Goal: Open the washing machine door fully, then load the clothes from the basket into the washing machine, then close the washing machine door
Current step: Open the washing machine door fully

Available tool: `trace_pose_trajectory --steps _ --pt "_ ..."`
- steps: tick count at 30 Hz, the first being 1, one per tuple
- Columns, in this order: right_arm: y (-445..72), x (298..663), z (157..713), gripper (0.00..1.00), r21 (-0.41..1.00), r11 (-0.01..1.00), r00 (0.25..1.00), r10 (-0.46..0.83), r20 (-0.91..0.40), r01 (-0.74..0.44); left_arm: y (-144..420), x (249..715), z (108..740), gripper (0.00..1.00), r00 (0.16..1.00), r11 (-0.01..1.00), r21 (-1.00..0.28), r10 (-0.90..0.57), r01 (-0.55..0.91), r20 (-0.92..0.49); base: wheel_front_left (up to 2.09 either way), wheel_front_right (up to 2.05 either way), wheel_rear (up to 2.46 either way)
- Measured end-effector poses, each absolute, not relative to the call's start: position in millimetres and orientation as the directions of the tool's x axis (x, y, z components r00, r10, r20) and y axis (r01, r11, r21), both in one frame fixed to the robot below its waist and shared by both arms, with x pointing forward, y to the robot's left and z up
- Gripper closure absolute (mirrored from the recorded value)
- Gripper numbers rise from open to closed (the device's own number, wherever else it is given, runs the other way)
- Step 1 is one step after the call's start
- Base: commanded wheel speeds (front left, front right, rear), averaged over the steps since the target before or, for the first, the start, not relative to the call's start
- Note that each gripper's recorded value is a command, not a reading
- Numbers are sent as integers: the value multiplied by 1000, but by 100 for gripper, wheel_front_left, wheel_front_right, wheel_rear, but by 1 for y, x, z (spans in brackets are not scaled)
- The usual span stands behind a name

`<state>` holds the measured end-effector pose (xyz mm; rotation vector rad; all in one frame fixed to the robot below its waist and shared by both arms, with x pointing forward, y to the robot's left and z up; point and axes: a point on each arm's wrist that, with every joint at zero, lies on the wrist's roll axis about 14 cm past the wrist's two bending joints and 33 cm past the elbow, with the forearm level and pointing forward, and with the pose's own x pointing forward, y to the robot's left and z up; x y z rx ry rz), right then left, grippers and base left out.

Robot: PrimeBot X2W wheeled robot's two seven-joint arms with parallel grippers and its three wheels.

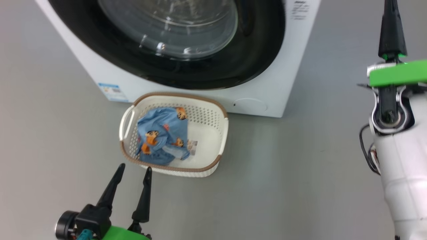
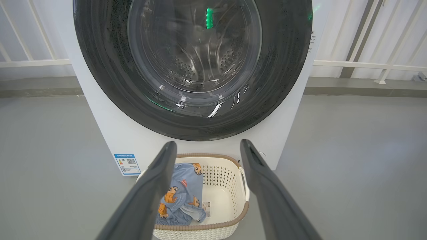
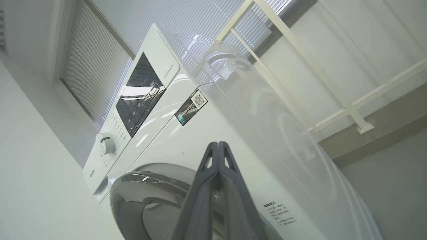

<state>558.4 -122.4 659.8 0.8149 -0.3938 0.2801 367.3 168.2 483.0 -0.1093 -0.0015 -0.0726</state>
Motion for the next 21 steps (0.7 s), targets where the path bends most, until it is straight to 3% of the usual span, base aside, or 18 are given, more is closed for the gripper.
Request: trace_pose_trajectory --steps 3,6,12,21 --pt "-95 577 651 100 762 500 909 175 377 -412 173 369 480 0 999 991 -124 -51 50 -5 0 0 0" --pt "-83 594 649 100 812 409 907 258 334 -416 175 370 476 0 999 991 -130 -41 38 -18 0 0 0" --pt "-58 620 623 100 858 347 882 417 220 -378 184 372 470 0 999 992 -126 -10 5 -41 0 0 0" --pt "-20 642 598 100 910 254 781 615 109 -328 195 373 460 0 997 993 -115 24 -33 -78 0 0 0"
